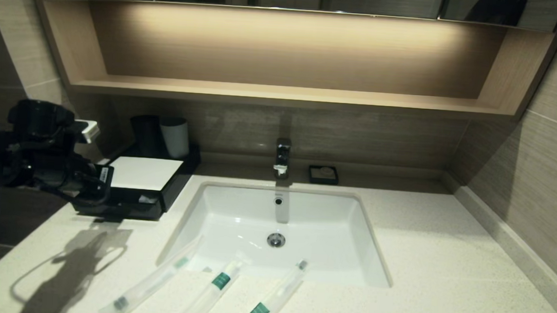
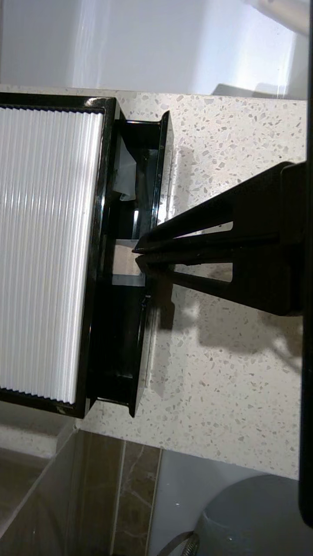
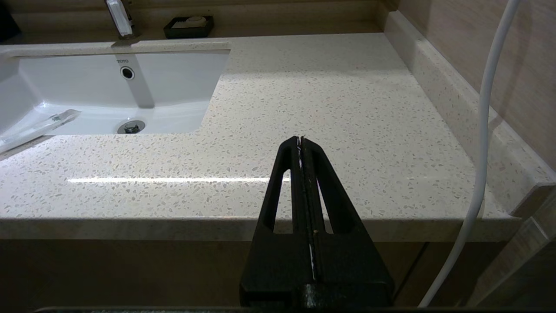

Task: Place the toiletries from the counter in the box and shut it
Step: Open the drawer

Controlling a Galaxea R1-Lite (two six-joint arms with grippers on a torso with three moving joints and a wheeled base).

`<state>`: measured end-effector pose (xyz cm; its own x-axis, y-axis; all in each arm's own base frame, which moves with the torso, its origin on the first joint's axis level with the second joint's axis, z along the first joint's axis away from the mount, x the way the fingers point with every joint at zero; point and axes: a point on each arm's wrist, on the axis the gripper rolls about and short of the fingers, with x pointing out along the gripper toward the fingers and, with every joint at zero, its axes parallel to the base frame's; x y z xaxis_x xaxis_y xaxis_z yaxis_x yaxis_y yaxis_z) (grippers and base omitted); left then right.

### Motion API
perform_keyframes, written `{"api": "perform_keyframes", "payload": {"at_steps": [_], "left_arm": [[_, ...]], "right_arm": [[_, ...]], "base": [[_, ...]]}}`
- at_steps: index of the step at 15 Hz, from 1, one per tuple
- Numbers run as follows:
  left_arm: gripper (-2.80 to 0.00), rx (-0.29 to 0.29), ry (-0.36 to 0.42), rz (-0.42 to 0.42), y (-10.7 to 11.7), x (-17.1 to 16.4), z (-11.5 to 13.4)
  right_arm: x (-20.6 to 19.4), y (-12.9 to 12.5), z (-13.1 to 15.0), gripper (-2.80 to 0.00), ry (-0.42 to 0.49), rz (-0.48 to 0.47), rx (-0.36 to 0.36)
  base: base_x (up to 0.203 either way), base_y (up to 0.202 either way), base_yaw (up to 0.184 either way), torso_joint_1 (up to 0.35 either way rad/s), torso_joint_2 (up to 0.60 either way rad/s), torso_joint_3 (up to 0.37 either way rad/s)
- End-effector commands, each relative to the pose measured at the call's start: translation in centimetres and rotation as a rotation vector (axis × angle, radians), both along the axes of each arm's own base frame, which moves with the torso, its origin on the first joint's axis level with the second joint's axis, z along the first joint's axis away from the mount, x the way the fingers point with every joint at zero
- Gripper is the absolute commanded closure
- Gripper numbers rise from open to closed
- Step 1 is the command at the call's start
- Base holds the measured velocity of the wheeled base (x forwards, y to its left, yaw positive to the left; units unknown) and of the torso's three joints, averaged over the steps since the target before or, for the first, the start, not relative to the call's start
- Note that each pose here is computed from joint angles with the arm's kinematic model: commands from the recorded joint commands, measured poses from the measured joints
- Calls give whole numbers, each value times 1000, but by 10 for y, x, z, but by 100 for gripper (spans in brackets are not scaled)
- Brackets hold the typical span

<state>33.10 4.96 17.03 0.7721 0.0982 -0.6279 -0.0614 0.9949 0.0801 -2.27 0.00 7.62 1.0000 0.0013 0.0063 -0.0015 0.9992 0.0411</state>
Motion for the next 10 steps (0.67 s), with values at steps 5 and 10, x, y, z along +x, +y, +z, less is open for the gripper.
{"api": "perform_keyframes", "payload": {"at_steps": [5,10], "left_arm": [[0,-11,81,1,4,23,-30],[0,-14,100,1,3,18,-34]], "right_arm": [[0,0,0,0,0,0,0],[0,0,0,0,0,0,0]], "base": [[0,0,0,0,0,0],[0,0,0,0,0,0]]}}
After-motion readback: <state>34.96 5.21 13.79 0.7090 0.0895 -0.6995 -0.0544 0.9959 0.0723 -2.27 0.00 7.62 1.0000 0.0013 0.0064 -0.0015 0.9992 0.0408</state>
